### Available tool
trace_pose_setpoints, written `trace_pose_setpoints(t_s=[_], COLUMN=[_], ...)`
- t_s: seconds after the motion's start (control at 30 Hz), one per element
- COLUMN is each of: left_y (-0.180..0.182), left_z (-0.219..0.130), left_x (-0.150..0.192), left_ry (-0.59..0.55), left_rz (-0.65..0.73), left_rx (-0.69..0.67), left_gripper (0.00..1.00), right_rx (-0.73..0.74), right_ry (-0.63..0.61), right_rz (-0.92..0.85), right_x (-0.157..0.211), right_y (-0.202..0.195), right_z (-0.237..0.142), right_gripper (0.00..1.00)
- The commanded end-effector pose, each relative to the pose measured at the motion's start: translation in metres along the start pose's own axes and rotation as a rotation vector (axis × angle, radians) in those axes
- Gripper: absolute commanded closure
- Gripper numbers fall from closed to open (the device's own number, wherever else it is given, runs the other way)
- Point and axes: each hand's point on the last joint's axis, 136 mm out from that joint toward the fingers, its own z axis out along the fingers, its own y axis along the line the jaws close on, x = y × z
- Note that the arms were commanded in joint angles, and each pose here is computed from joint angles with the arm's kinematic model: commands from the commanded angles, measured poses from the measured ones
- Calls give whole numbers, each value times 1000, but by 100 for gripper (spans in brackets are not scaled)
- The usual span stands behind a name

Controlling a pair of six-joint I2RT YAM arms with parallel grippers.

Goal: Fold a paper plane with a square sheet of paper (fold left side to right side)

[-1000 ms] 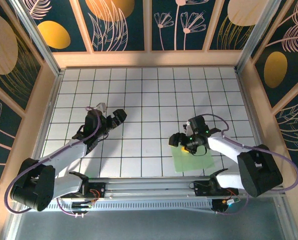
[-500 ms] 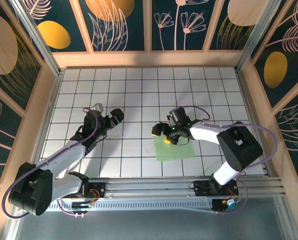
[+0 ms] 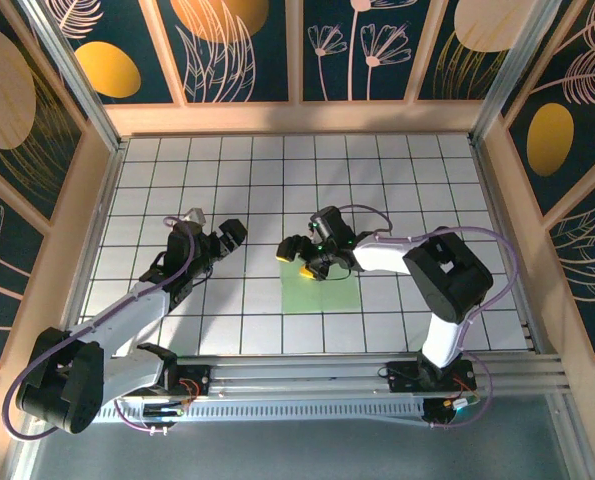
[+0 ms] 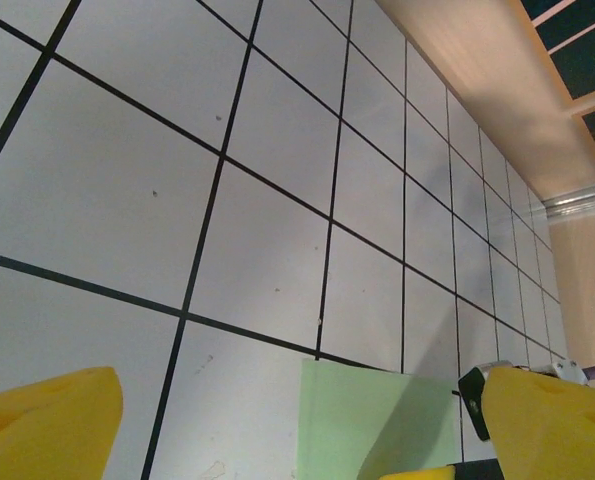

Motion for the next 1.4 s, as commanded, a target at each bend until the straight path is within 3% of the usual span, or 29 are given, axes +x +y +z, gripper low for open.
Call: trace_pose_setpoints(t_s=[0.0, 0.2, 0.47, 0.6, 0.9, 1.37], left_y=[-6, -16, -37, -46, -48, -8], left_z=[0, 8, 17, 25, 40, 55], left_x=[7, 39, 89, 115, 164, 188], left_ry=[45, 225, 461, 538, 680, 749], left_rz=[3, 15, -13, -9, 20, 26], left_rx=[19, 93, 189, 185, 135, -28], left_gripper=[15, 31, 46, 54, 67, 75], right_rx=[-37, -6, 460, 587, 580, 594], right_ry=[-7, -117, -199, -184, -142, -71], right_rz=[-28, -125, -246, -307, -321, -343], right_x=[-1, -20, -60, -74, -79, -57], right_y=[14, 23, -70, -87, -90, -89], right_z=[-2, -43, -91, -88, -62, -56], right_gripper=[16, 16, 11, 6, 5, 6])
